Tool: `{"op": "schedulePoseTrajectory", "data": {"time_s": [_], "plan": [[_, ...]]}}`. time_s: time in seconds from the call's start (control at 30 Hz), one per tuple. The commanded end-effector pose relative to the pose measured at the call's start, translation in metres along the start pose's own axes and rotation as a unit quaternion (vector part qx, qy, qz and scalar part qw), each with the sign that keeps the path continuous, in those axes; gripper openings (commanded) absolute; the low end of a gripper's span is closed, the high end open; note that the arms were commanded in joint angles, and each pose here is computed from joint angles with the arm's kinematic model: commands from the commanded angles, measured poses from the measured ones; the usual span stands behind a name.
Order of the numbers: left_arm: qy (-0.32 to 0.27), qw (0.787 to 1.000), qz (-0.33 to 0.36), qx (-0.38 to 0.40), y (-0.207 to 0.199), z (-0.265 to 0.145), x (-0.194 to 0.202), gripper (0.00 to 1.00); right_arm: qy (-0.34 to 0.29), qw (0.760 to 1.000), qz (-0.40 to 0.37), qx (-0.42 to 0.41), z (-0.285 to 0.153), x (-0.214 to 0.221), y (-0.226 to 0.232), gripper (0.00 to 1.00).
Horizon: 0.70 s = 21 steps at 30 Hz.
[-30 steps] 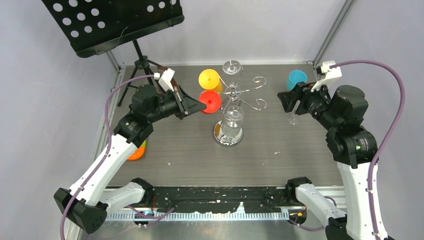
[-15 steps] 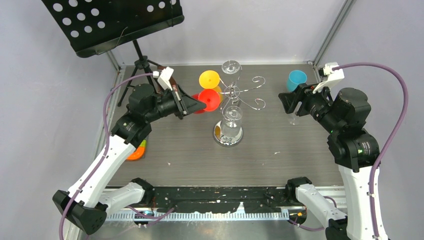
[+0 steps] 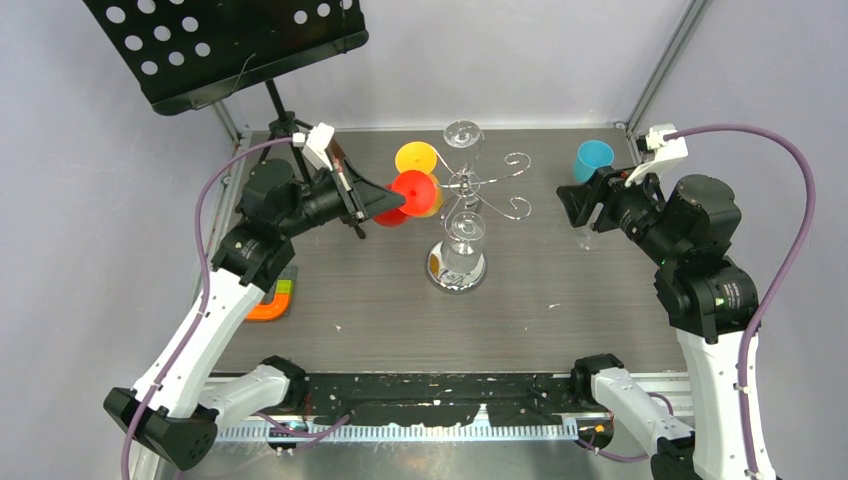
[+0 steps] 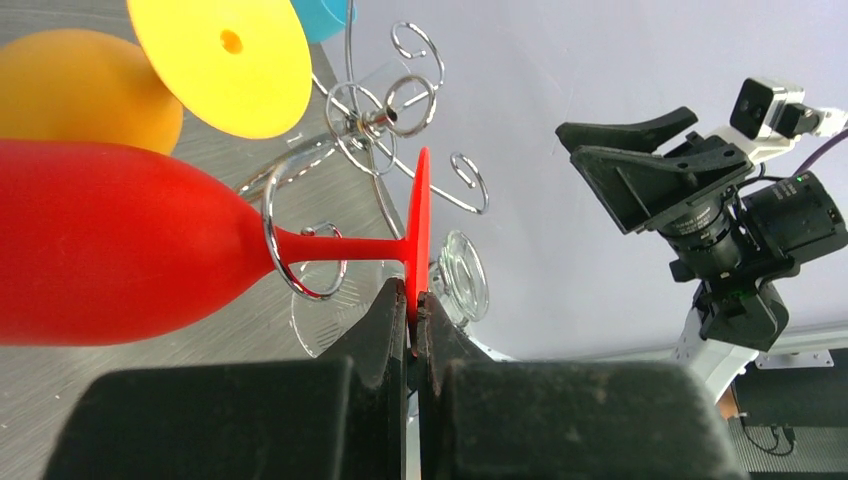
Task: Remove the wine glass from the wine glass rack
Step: Pick up the wine glass from the wine rack.
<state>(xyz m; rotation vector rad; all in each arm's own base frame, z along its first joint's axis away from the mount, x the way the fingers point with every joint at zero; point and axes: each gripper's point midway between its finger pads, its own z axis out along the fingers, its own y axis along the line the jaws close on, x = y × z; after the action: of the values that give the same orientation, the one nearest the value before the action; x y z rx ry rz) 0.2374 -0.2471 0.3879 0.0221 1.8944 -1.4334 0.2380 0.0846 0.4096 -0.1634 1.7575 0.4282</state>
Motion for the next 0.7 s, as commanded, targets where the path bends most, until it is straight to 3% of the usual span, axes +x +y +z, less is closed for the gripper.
{"op": "schedulePoseTrajectory", "data": {"time_s": [0.0, 0.67], "plan": [[-0.027, 0.999, 0.009, 0.028, -0.024, -0.006, -0.023, 0.0, -0.026, 1.0, -0.006, -0.005, 0.002, -0.014, 0.003, 0.63], [0.02, 0.998, -0.045, 0.031, -0.021, 0.015, -0.025, 0.0, -0.026, 1.0, -0.007, -0.005, 0.002, -0.011, 0.002, 0.63]]}}
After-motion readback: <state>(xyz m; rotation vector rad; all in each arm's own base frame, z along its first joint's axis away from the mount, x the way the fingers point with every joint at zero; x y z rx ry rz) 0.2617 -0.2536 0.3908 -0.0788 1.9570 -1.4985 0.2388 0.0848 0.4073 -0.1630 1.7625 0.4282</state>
